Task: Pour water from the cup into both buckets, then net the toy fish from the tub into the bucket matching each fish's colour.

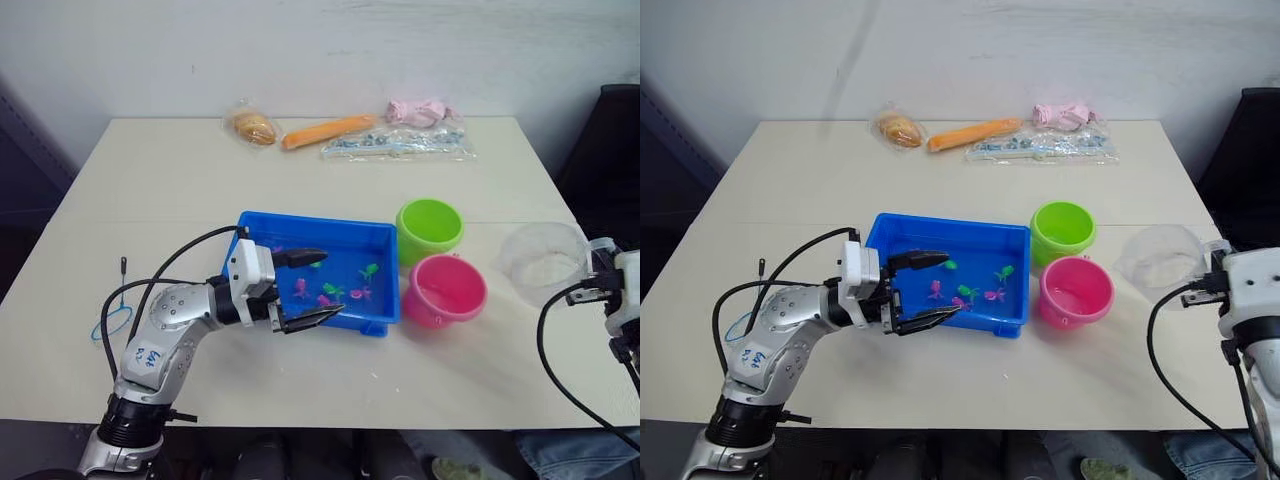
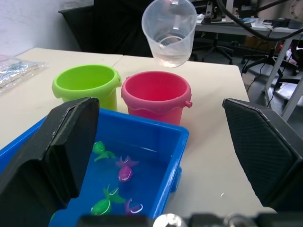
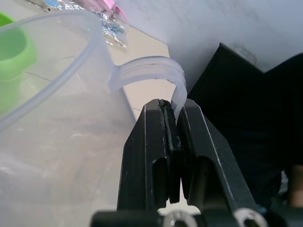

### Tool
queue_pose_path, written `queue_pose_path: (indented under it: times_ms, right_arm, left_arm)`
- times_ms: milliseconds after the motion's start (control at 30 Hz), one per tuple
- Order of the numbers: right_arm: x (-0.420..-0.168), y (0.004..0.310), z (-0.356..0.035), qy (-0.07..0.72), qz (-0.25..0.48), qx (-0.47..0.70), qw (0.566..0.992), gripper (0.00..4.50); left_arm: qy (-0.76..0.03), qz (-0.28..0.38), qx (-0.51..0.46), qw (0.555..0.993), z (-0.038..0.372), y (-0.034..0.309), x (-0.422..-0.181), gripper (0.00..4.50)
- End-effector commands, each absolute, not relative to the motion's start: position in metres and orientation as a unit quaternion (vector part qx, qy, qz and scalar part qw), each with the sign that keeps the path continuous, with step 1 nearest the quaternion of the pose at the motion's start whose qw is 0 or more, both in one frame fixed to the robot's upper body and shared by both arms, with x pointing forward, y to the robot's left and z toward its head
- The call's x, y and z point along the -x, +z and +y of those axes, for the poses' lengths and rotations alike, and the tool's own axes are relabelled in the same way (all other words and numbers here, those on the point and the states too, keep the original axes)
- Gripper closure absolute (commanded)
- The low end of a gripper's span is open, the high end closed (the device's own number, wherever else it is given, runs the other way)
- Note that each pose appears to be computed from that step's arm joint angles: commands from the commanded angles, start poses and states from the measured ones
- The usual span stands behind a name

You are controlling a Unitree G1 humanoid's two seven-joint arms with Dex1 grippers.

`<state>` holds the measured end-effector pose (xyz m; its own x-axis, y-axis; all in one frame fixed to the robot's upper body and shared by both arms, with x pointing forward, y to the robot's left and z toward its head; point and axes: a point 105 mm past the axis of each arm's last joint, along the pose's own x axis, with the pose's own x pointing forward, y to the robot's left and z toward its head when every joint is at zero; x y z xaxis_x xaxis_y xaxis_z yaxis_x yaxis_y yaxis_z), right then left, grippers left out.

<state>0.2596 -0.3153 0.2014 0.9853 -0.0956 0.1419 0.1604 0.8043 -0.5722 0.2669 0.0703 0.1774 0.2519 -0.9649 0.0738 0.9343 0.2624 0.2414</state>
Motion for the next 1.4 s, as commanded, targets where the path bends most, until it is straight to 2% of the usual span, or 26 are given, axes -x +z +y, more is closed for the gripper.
queue_pose_path:
  times_ms: [33,567,1400]
  right_arm:
    - [-0.260,0.216,-0.306,-0.047,-0.081,0.355,0.930,4.44]
    - [-0.269,0.229,-0.285,-0.024,-0.139,0.472,0.870,4.44]
    - [-0.279,0.228,-0.275,-0.013,-0.170,0.550,0.818,4.44]
  left_arm:
    - [-0.611,-0.119,-0.083,0.779,0.066,0.184,-0.266,0.00]
    - [-0.606,-0.113,-0.116,0.779,0.076,0.178,-0.272,0.00]
    - [-0.605,-0.118,-0.124,0.778,0.070,0.176,-0.271,0.00]
